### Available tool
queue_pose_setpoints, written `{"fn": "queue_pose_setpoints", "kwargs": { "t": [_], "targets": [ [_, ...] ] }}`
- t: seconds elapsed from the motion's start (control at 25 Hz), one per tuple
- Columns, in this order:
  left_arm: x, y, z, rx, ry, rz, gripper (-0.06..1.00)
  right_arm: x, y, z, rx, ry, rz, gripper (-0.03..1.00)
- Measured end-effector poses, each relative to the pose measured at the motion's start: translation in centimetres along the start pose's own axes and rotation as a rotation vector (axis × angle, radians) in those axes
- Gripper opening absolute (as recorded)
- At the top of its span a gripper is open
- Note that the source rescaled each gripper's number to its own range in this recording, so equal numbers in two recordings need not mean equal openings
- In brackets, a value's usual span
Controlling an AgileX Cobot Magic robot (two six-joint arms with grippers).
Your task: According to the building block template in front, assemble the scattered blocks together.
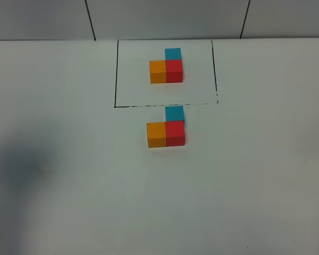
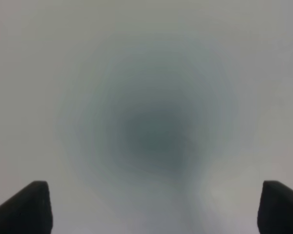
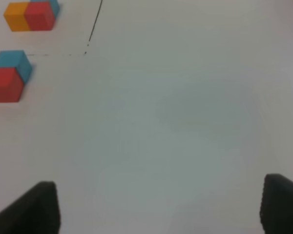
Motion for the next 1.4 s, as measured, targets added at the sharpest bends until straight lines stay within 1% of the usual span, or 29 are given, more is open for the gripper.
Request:
{"fn": "queue_pose_setpoints", "kwargs": {
  "t": [0.12,0.24,0.48,0.6,0.72,0.8,0.88,1.0,1.16,1.2,1.28,1.4],
  "targets": [
    [-1.9,2.9,-1.0,-0.036,-0.014,-0.110,0.92,0.0,0.0,0.0,0.000,0.000,0.000,0.68],
    [-3.0,6.4,-2.1,-0.060,-0.011,-0.171,0.92,0.0,0.0,0.0,0.000,0.000,0.000,0.68],
    [-1.4,13.3,-4.5,-0.111,0.061,-0.192,0.92,0.0,0.0,0.0,0.000,0.000,0.000,0.68],
    [-1.2,15.8,-5.1,-0.107,0.059,-0.236,0.91,0.0,0.0,0.0,0.000,0.000,0.000,0.68],
    [-1.4,17.4,-5.5,-0.099,0.050,-0.304,0.89,0.0,0.0,0.0,0.000,0.000,0.000,0.68],
    [-1.5,18.2,-5.6,-0.087,0.043,-0.326,0.88,0.0,0.0,0.0,0.000,0.000,0.000,0.68],
    [-1.4,18.9,-5.5,-0.075,0.029,-0.321,0.86,0.0,0.0,0.0,0.000,0.000,0.000,0.68],
    [-1.6,19.7,-5.3,-0.094,-0.005,-0.323,0.78,0.0,0.0,0.0,0.000,0.000,0.000,0.68],
    [-1.0,20.8,-5.1,-0.116,-0.027,-0.318,0.63,0.0,0.0,0.0,0.000,0.000,0.000,0.68],
    [-1.1,21.0,-5.1,-0.117,-0.032,-0.330,0.59,0.0,0.0,0.0,0.000,0.000,0.000,0.68],
    [-1.4,21.2,-5.2,-0.116,-0.033,-0.359,0.54,0.0,0.0,0.0,0.000,0.000,0.000,0.68],
    [-1.5,21.4,-5.2,-0.122,-0.035,-0.379,0.52,0.0,0.0,0.0,0.000,0.000,0.000,0.68]
  ]
}}
Point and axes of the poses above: a point on each arm's last joint axis where the gripper is mounted, x pointing out along that axis toward the gripper, z along the wrist's bending axis when the last joint is at zero, y = z × x, the point moved 4 cm from there along x, pointing out along that axis toward the gripper, and after that the axes turned 7 degrees about -x, right-handed, at the moved point
